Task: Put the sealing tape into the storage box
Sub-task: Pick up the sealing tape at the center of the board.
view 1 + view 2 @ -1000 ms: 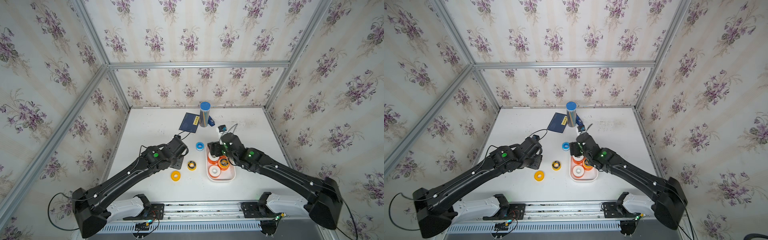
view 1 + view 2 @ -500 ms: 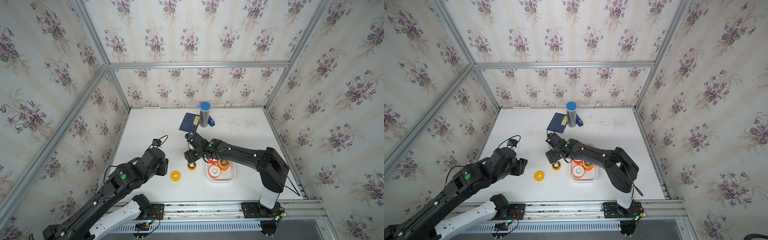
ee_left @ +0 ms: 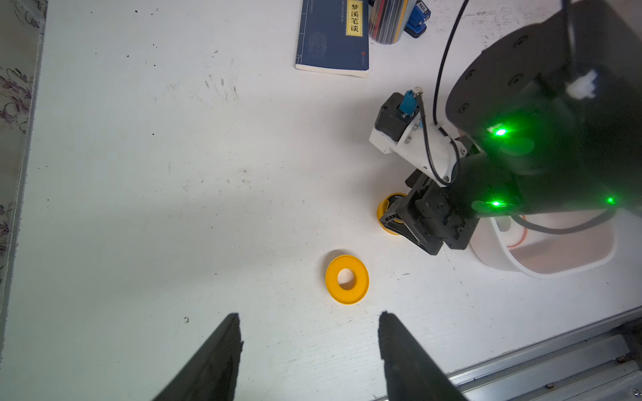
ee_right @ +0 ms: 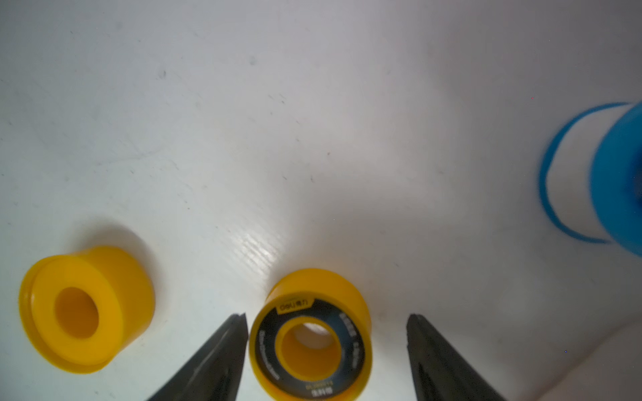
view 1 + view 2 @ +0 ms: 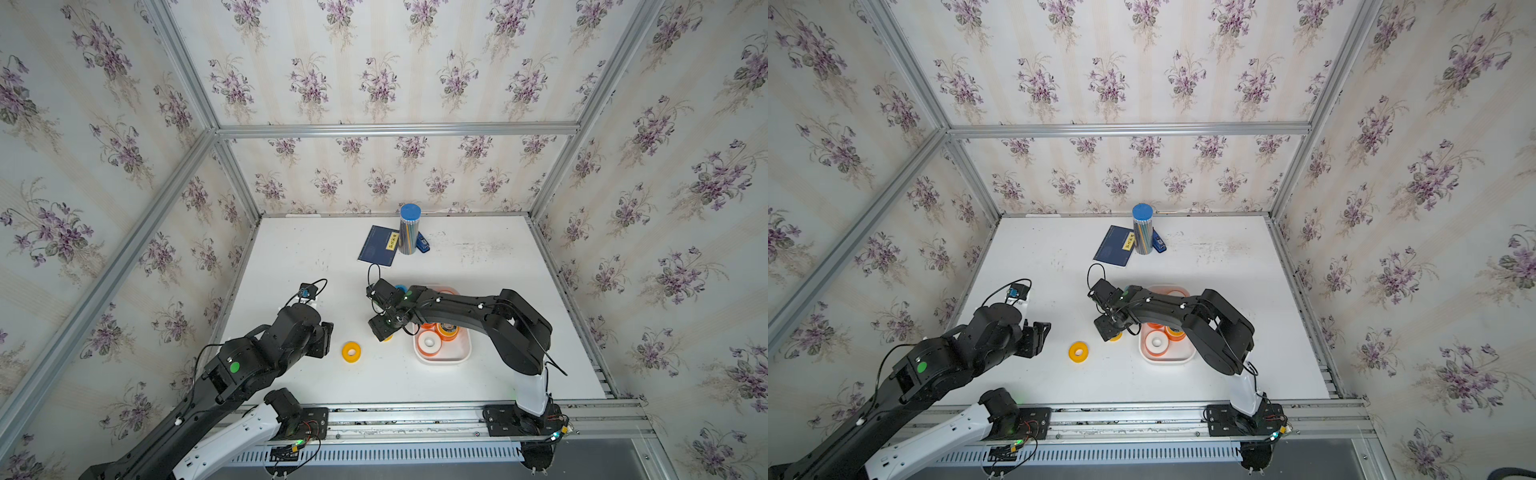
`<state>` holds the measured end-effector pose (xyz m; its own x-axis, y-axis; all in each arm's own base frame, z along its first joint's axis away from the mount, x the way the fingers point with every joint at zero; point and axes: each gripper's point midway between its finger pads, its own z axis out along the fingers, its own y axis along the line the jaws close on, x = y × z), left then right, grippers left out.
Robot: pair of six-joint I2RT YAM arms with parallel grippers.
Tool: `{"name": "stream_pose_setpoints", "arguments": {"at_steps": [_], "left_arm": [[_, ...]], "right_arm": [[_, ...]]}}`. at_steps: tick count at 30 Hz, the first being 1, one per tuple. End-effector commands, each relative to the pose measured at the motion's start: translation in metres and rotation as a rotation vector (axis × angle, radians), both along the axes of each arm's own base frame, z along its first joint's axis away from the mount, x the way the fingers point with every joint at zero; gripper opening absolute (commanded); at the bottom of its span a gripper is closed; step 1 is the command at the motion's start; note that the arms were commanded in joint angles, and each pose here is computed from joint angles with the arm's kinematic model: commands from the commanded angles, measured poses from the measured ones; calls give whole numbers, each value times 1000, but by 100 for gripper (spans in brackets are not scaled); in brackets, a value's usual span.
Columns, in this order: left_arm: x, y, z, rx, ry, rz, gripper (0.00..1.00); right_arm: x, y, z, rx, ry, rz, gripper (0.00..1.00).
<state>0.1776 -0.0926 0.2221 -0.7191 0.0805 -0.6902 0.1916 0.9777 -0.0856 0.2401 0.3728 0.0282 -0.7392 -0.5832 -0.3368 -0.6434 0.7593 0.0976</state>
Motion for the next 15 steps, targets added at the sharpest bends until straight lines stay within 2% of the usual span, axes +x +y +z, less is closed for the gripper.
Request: {"name": "stream_pose_setpoints", "arguments": {"at_steps": [1, 8, 15], "left_arm": [[3, -3, 3, 1, -6, -8, 63], [5, -2, 0, 22, 12, 7, 63], [5, -2, 0, 17, 9, 5, 63]], "right_arm": [[-1, -4, -7, -43, -12, -1, 73], [-5, -3, -18, -81, -19, 10, 64], [-5, 2, -3, -55, -38, 12, 54]]}}
